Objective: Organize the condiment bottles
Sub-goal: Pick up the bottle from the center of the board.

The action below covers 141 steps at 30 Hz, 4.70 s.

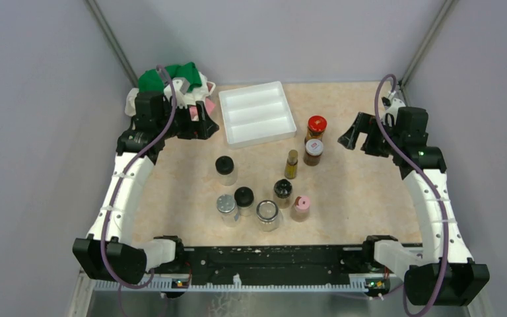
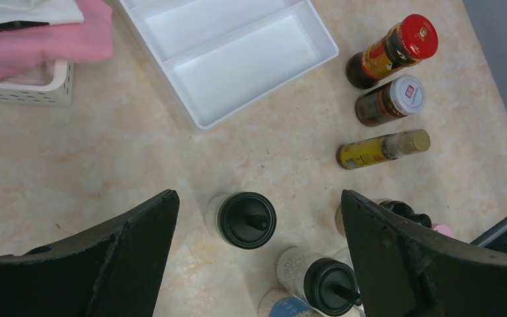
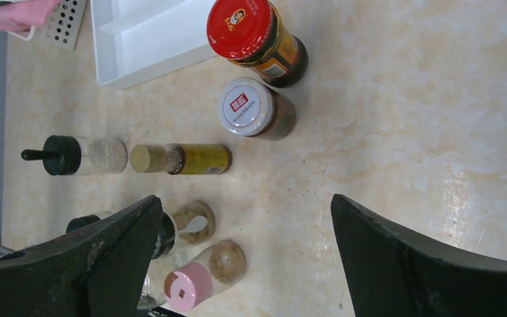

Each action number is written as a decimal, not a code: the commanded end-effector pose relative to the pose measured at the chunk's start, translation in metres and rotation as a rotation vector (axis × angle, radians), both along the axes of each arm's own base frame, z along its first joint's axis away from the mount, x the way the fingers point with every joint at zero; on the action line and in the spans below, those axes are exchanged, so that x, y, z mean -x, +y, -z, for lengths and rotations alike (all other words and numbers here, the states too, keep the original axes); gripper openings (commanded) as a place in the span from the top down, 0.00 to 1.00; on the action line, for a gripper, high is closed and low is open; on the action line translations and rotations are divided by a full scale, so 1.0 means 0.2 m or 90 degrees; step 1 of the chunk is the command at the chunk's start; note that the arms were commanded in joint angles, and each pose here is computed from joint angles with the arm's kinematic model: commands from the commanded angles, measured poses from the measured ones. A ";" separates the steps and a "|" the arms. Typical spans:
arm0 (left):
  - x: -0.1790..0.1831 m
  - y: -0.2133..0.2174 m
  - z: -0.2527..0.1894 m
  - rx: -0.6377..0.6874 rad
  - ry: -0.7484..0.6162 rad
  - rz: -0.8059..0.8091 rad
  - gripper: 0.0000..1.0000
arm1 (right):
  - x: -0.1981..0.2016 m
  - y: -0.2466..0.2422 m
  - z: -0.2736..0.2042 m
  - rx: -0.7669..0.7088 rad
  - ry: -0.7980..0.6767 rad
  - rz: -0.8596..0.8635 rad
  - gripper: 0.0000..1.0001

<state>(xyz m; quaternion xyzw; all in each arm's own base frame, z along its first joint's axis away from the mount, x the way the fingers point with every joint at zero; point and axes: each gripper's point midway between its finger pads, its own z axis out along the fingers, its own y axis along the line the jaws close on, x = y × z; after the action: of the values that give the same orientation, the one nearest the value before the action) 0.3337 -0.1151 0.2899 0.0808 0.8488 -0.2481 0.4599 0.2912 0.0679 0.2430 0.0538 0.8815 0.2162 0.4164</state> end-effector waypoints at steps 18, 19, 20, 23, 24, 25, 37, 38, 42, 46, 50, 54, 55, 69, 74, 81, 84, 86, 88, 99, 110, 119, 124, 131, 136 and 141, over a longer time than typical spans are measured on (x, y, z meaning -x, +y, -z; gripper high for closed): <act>-0.01 0.02 0.00 -0.014 -0.008 -0.021 0.01 | 0.02 0.06 0.04 -0.017 0.000 -0.043 0.01; -0.01 0.02 0.00 -0.013 -0.007 -0.021 0.01 | 0.02 0.06 0.04 -0.016 -0.002 -0.043 0.01; -0.01 0.02 0.01 -0.012 -0.006 -0.019 0.01 | 0.02 0.06 0.04 -0.015 -0.003 -0.043 0.01; -0.02 0.02 0.01 -0.013 -0.005 -0.022 0.01 | 0.02 0.07 0.05 -0.021 -0.005 -0.049 0.01; -0.02 0.02 0.01 -0.011 -0.007 -0.025 0.01 | 0.02 0.07 0.05 -0.025 -0.004 -0.050 0.01; -0.02 0.02 0.01 -0.009 -0.007 -0.027 0.01 | 0.01 0.08 0.05 -0.029 -0.006 -0.052 0.01; -0.28 0.05 0.07 -0.032 -0.060 -0.079 0.01 | -0.23 0.18 0.00 -0.056 -0.066 -0.061 0.01; -0.30 0.05 0.07 -0.031 -0.064 -0.081 0.01 | -0.25 0.17 0.01 -0.053 -0.069 -0.054 0.01; -0.39 0.05 0.11 -0.036 -0.069 -0.096 0.01 | -0.36 0.13 0.08 -0.020 -0.044 -0.018 0.01; -0.48 0.04 0.16 -0.041 -0.053 -0.106 0.01 | -0.45 0.14 0.17 0.068 -0.010 -0.010 0.01; -0.57 -0.06 0.19 -0.018 -0.056 -0.068 0.01 | -0.53 0.16 0.24 0.112 -0.002 -0.008 0.01; -0.65 -0.18 0.23 0.028 -0.049 -0.015 0.01 | -0.58 0.20 0.32 0.115 0.012 -0.020 0.01; -0.67 -0.21 0.23 0.024 -0.052 -0.008 0.01 | -0.59 0.21 0.33 0.118 0.012 -0.023 0.01; -0.75 -0.48 0.34 -0.055 -0.056 0.048 0.01 | -0.83 0.42 0.44 0.120 -0.007 -0.097 0.01; -0.76 -0.54 0.44 -0.065 -0.028 0.058 0.02 | -0.88 0.49 0.50 0.124 -0.003 -0.109 0.01; -0.79 -0.65 0.52 -0.069 -0.006 0.070 0.09 | -0.90 0.46 0.59 0.149 0.022 -0.092 0.20; -0.79 -0.68 0.54 -0.070 -0.003 0.072 0.10 | -0.89 0.43 0.60 0.160 0.021 -0.083 0.39; -0.79 -0.69 0.56 -0.072 0.000 0.073 0.11 | -0.90 0.41 0.62 0.174 0.023 -0.072 0.41; -0.79 -0.69 0.57 -0.075 -0.001 0.071 0.11 | -0.90 0.40 0.63 0.184 0.023 -0.068 0.51; -0.82 -0.80 0.76 -0.100 0.031 0.046 0.36 | -0.90 0.34 0.63 0.212 0.015 -0.043 0.75; -0.93 -0.80 0.99 -0.179 0.053 -0.012 0.30 | -0.88 0.33 0.57 0.213 0.006 -0.040 0.76; -0.86 -0.81 1.12 -0.191 0.103 0.007 0.30 | -0.88 0.31 0.52 0.213 -0.006 -0.028 1.00; -0.77 -0.80 1.16 -0.199 0.122 0.017 0.30 | -0.86 0.31 0.47 0.210 -0.013 -0.022 1.00; -0.67 -0.84 1.19 -0.216 0.148 0.040 0.30 | -0.81 0.28 0.40 0.210 -0.025 -0.013 1.00; -0.60 -0.85 1.18 -0.227 0.164 0.052 0.31 | -0.80 0.27 0.33 0.211 -0.038 -0.007 1.00; -0.52 -0.85 1.16 -0.237 0.164 0.069 0.32 | -0.78 0.27 0.28 0.207 -0.045 -0.006 1.00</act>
<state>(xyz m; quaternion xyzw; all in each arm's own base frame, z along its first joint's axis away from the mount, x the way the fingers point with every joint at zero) 0.4624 -0.2827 0.0400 0.1591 0.9261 -0.1140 0.3226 0.4317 0.1162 0.1170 -0.0285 0.9310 0.0574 0.3594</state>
